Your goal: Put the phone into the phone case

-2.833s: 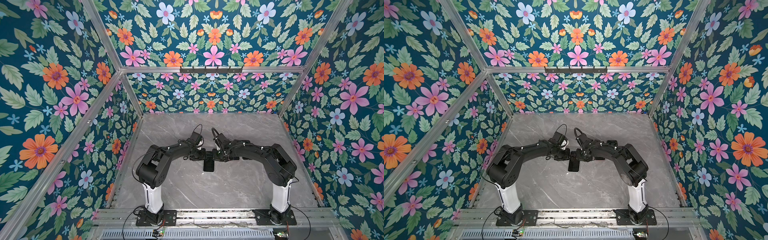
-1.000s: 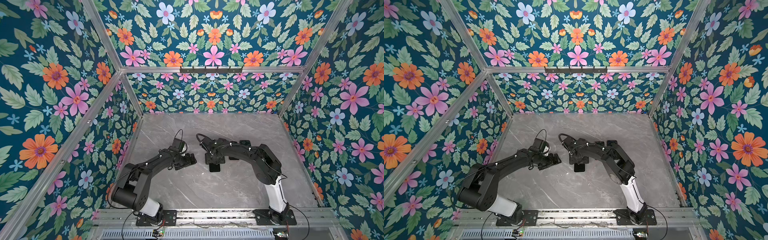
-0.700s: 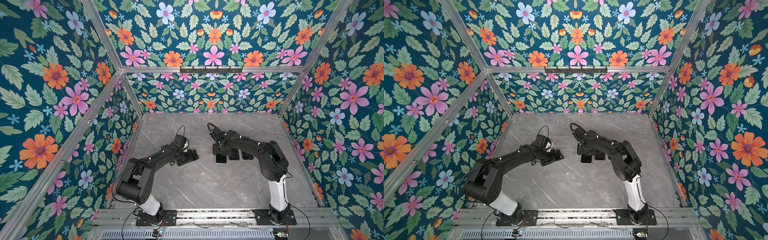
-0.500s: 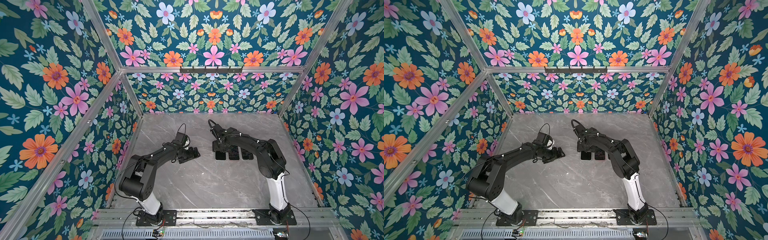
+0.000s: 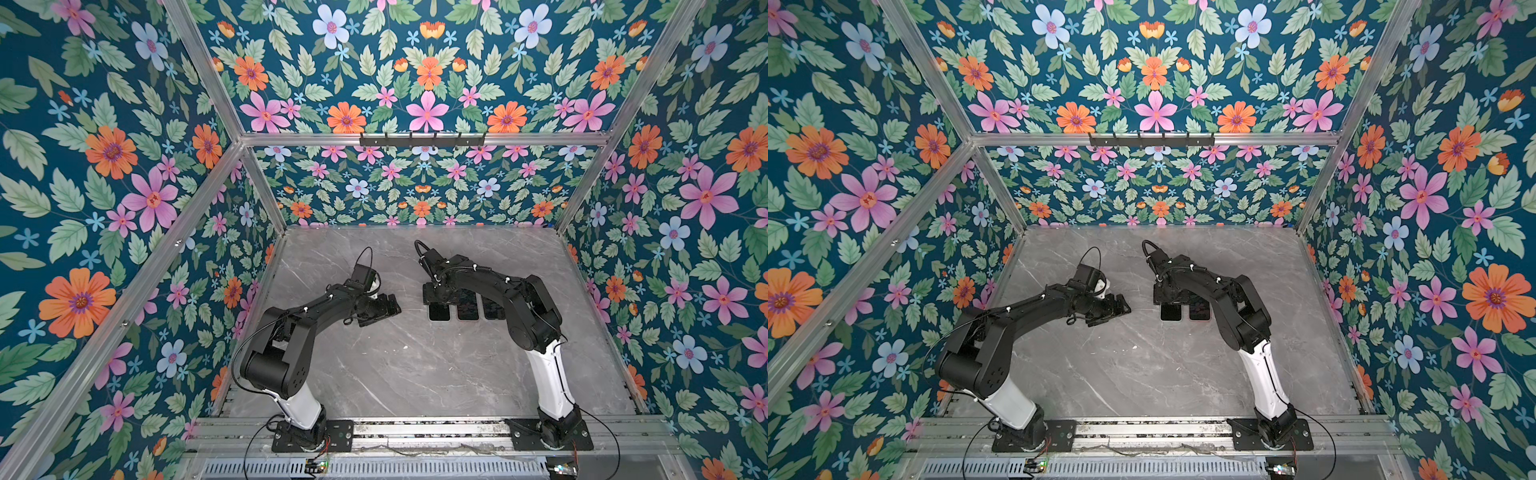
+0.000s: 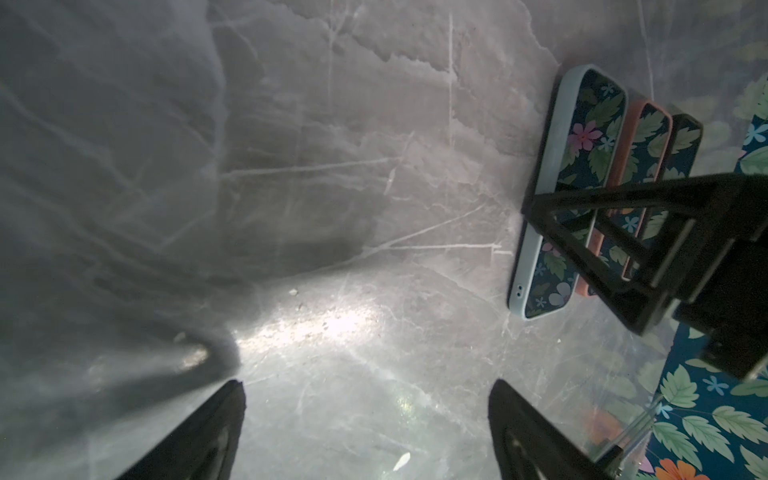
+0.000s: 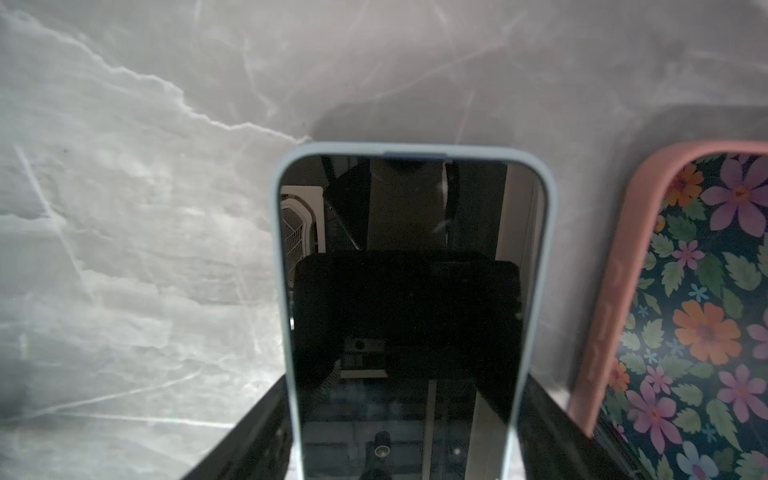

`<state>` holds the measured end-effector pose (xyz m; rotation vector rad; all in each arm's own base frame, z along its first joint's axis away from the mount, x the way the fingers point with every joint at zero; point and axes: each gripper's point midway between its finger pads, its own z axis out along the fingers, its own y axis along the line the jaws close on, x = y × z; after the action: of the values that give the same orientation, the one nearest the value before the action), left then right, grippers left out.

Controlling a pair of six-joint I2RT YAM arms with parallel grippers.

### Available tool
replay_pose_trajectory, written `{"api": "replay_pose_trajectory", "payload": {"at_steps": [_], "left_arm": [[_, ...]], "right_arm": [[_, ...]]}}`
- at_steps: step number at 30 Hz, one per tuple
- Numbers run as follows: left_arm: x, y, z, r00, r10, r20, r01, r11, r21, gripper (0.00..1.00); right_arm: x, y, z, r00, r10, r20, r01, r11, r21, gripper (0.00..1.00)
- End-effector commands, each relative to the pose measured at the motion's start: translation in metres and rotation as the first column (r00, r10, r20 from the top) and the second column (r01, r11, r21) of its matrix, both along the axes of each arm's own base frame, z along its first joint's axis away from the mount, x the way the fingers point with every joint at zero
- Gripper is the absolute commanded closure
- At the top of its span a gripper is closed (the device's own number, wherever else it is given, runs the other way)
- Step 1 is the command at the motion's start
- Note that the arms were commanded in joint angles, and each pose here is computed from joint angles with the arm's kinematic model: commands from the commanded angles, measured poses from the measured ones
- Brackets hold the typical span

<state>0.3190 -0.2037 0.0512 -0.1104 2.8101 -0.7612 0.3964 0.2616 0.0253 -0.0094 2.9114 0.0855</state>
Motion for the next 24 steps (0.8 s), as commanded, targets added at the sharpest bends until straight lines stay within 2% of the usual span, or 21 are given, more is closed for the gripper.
{"api": "replay_pose_trajectory", "payload": {"at_steps": [1, 3, 10, 14, 17, 20, 23, 24], "left_arm": [[-0.001, 0.000, 0.001, 1.000, -0.012, 0.007, 0.012, 1.000, 0.001, 0.07], [-0.002, 0.001, 0.000, 1.000, -0.014, 0.007, 0.014, 1.000, 0.003, 0.07], [0.000, 0.005, 0.000, 0.999, -0.029, 0.023, 0.028, 0.999, 0.035, 0.07], [0.003, 0.013, 0.005, 0.997, -0.028, 0.078, 0.022, 0.997, 0.072, 0.07], [0.006, 0.028, 0.017, 0.987, -0.015, 0.161, -0.008, 0.990, 0.141, 0.07], [0.016, 0.056, 0.034, 0.966, 0.039, 0.257, -0.108, 0.960, 0.259, 0.11], [0.024, 0.077, 0.063, 0.904, 0.077, 0.420, -0.233, 0.913, 0.335, 0.10], [0.026, 0.087, 0.066, 0.883, 0.088, 0.462, -0.277, 0.891, 0.360, 0.06]], "right_arm": [[-0.002, -0.001, -0.003, 1.000, -0.005, -0.012, 0.005, 1.000, -0.009, 0.30], [-0.002, 0.000, -0.004, 1.000, -0.005, -0.014, 0.005, 1.000, -0.007, 0.29], [-0.003, -0.002, 0.002, 1.000, -0.022, -0.009, 0.022, 1.000, -0.003, 0.12], [-0.006, 0.000, 0.019, 0.999, -0.004, 0.032, 0.005, 1.000, -0.026, 0.09], [-0.009, 0.000, 0.051, 0.986, 0.043, 0.163, -0.032, 0.997, -0.071, 0.06], [-0.017, -0.010, 0.071, 0.944, 0.100, 0.314, -0.068, 0.992, -0.109, 0.06], [-0.024, -0.037, 0.089, 0.864, 0.135, 0.485, -0.067, 0.986, -0.156, 0.06], [-0.026, -0.050, 0.099, 0.824, 0.133, 0.551, -0.041, 0.984, -0.175, 0.06]]}}
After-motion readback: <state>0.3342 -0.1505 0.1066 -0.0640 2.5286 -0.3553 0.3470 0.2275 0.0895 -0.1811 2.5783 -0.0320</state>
